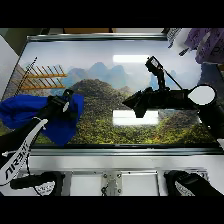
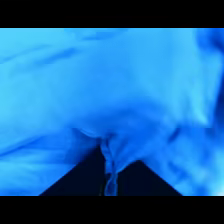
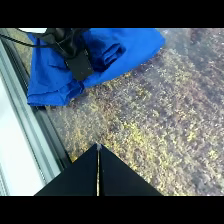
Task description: Fold the clothes and pants, and hang the long-sleeved shirts on hangers.
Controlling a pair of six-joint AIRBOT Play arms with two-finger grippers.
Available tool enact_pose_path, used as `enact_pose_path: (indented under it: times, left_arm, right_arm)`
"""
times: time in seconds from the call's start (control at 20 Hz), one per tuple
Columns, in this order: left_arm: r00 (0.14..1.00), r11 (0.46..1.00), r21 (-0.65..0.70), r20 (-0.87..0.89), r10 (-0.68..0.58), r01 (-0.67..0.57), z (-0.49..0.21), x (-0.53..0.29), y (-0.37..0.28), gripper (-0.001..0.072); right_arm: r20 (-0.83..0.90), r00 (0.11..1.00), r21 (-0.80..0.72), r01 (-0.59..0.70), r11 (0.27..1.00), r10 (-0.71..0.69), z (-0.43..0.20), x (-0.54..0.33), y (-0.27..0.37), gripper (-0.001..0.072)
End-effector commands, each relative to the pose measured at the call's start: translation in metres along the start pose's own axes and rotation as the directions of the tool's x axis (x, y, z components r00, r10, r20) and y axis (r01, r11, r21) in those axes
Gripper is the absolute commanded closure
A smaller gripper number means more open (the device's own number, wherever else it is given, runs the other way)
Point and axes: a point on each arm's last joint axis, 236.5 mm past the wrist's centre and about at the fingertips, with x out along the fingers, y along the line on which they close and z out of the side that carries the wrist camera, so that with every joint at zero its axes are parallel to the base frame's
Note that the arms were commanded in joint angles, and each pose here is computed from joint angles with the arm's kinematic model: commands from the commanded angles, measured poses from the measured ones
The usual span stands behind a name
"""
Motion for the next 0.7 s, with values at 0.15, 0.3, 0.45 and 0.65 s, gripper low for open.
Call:
enact_pose_path:
  times: [0.15,0.3,0.45,0.65]
  left_arm:
    - [0.877,0.953,0.008,0.390,-0.282,0.303,0.085,-0.181,-0.075,0.0696]
    - [0.733,0.882,0.175,0.499,-0.462,0.437,0.097,-0.267,-0.152,0.0697]
    - [0.627,0.817,0.347,0.524,-0.577,0.461,0.104,-0.308,-0.238,0.0696]
    - [0.556,0.760,0.449,0.517,-0.650,0.471,0.129,-0.310,-0.332,0.0672]
  right_arm:
    - [0.096,0.993,-0.014,-0.065,0.998,0.066,0.024,-0.007,0.016,0.0698]
    - [0.183,0.951,0.031,0.249,0.968,-0.250,0.049,-0.062,-0.063,0.0700]
    - [0.293,0.799,0.212,0.481,0.851,-0.525,0.063,-0.149,-0.127,0.0700]
    - [0.310,0.674,0.383,0.557,0.737,-0.671,0.052,-0.218,-0.161,0.0700]
